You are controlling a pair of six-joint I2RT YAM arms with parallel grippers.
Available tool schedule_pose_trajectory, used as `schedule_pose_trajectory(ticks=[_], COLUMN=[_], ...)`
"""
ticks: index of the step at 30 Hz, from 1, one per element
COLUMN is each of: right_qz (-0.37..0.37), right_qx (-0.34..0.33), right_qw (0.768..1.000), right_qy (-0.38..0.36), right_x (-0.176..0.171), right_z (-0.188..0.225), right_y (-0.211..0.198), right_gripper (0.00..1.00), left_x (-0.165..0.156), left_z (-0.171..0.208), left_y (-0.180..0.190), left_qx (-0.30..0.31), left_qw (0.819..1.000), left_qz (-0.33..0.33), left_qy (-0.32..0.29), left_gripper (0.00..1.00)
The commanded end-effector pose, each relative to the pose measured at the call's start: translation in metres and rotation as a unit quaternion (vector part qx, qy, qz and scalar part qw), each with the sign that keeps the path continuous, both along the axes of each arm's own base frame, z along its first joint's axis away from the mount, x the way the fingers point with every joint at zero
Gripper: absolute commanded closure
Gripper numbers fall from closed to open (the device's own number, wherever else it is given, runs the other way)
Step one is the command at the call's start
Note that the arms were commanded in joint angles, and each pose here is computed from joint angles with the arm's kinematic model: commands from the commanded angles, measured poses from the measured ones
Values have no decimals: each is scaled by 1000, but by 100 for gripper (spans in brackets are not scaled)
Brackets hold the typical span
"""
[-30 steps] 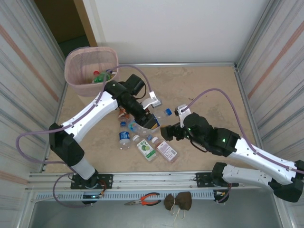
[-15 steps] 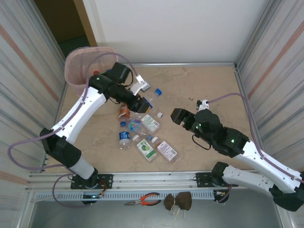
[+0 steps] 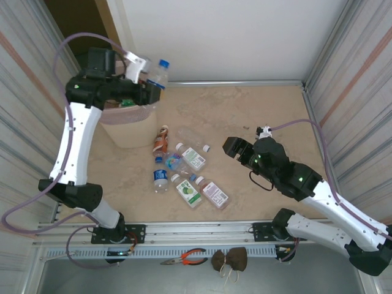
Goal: Put the plastic bottles in the bin
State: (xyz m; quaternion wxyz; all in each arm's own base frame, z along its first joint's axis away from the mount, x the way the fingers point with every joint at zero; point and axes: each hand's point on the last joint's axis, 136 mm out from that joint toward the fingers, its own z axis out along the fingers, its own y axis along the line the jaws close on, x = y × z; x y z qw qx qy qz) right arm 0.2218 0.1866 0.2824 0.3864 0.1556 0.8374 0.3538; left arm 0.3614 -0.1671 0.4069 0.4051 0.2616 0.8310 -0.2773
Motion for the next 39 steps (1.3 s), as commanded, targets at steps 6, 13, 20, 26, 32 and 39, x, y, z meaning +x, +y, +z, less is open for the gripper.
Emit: schedule_pose_trajectory(ticks=[6, 13, 20, 26, 32, 39], right_qz=[-2, -1, -2, -1, -3, 0], right_qx=[-1, -4, -1, -4, -5, -3], right_qw=[1000, 1000, 1000, 1000, 1000, 1000], right_qy=[-14, -15, -11, -8, -4, -3], right_x=[3, 3, 4, 5, 6, 5], right_z=[14, 14, 12, 10, 6, 6], right_y=[-3, -4, -3, -2, -3, -3], right_gripper=[17, 17, 17, 17, 17, 16], left_x=[50, 74, 79, 78, 75, 74], left_z=[9, -25, -76, -121, -156, -160], left_y=[93, 162, 191, 206, 206, 206], left_qx=[5, 29, 91, 128, 135, 128], left_qw=[989, 969, 950, 932, 923, 922], left_qz=[148, 243, 283, 303, 302, 305], left_qy=[-7, 39, 97, 149, 195, 203], left_gripper=[52, 52, 49, 49, 43, 31])
